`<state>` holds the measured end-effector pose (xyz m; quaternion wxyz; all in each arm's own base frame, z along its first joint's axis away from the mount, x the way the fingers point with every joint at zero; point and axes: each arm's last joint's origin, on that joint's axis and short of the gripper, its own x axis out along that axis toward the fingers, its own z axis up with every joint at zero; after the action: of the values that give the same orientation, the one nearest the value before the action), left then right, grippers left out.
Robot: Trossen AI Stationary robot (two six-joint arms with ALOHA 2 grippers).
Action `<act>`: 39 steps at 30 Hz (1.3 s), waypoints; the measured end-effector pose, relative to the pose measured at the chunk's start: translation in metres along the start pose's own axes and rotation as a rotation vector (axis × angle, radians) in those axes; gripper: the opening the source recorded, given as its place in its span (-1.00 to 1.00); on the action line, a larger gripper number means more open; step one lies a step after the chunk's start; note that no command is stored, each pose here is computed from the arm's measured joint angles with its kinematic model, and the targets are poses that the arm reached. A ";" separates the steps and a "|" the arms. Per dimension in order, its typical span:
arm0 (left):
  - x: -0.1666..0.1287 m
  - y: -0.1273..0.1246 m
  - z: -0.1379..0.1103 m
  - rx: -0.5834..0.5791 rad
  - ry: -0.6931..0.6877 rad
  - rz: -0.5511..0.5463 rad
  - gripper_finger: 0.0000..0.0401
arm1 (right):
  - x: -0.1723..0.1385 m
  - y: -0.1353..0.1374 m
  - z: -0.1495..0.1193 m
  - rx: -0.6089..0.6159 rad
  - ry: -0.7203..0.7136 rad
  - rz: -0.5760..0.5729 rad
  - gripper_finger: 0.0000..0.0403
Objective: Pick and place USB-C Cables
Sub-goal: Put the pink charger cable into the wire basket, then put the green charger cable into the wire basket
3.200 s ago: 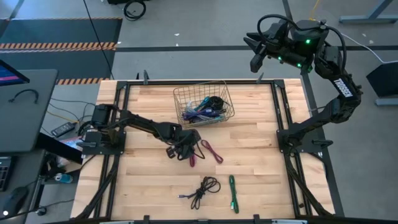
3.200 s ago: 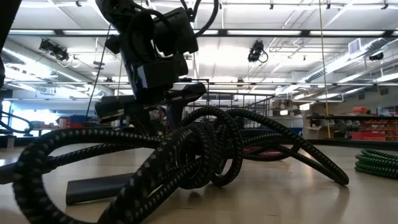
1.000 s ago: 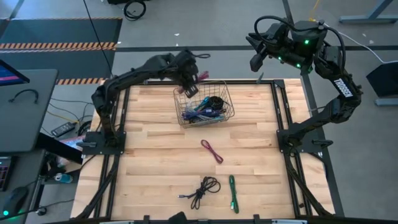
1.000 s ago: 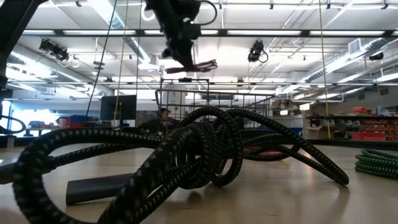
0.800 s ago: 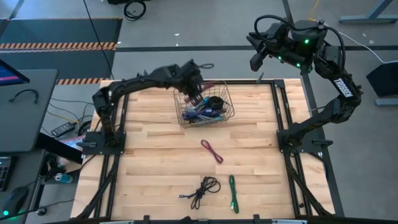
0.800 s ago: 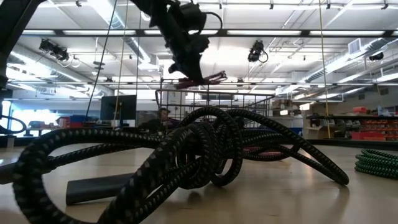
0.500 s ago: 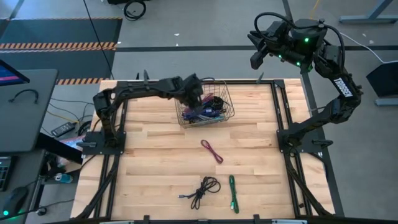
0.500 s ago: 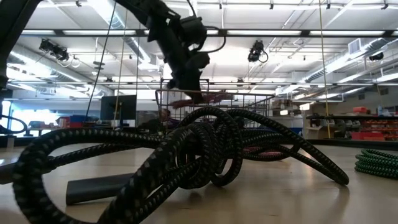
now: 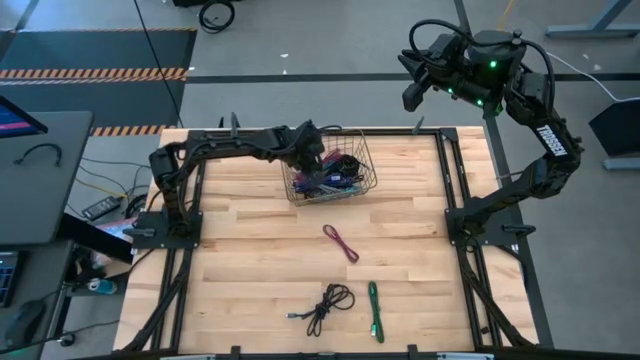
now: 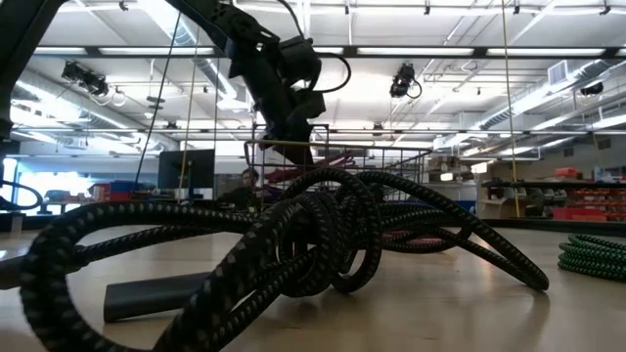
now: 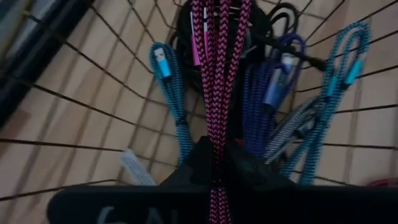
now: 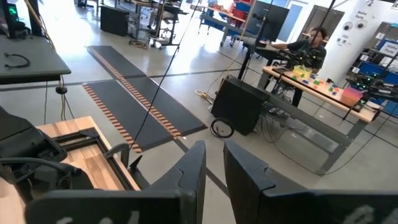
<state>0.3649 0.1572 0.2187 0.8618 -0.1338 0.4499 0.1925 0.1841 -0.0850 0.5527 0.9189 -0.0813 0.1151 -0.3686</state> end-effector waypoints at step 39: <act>0.013 -0.007 0.006 -0.027 -0.065 -0.093 -0.08 | 0.000 0.000 0.000 -0.004 0.000 0.000 -0.69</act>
<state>0.3793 0.1566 0.2120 0.8821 -0.1599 0.4122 0.1625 0.1841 -0.0849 0.5527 0.9186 -0.0833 0.1158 -0.3684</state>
